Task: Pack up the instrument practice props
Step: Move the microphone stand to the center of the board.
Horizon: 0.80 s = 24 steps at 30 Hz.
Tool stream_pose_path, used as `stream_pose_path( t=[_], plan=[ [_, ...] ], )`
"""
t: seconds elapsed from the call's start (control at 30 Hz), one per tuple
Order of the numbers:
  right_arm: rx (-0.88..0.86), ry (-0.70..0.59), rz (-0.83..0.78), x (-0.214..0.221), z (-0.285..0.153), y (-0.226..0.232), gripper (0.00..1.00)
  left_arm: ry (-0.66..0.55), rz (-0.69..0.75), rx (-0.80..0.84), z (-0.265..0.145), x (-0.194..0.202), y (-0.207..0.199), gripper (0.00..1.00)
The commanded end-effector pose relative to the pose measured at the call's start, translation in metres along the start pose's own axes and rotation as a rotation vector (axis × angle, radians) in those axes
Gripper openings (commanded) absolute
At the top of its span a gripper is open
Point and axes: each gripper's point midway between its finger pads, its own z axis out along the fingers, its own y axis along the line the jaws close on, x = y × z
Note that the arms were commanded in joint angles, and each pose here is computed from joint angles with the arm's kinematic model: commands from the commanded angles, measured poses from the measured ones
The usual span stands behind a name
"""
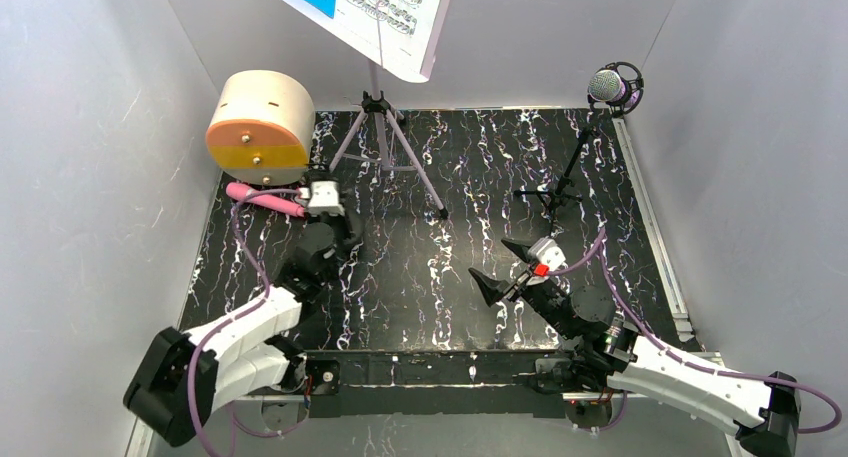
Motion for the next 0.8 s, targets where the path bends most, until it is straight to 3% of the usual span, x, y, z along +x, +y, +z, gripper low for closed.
stream_pose_path(
  t=[0.0,0.13,0.37,0.63,0.77],
  plan=[
    [-0.024,-0.057,0.034,-0.014,0.001,0.005,0.99,-0.088,-0.152,-0.486,-0.019,-0.025,0.110,0.00],
    [-0.055,-0.074,0.059,-0.019,0.000,0.010,0.99,-0.147,-0.194,-0.761,-0.041,-0.033,0.175,0.00],
    [-0.083,-0.095,0.073,-0.026,-0.003,0.014,0.99,-0.110,-0.146,-1.011,-0.053,-0.029,0.247,0.00],
    [-0.111,-0.095,0.104,-0.028,-0.004,0.020,0.99,-0.141,-0.229,-1.132,-0.071,-0.011,0.311,0.00],
    [-0.114,-0.090,0.115,-0.028,-0.005,0.021,0.99,-0.151,-0.214,-1.124,-0.067,-0.011,0.320,0.00]
  ],
)
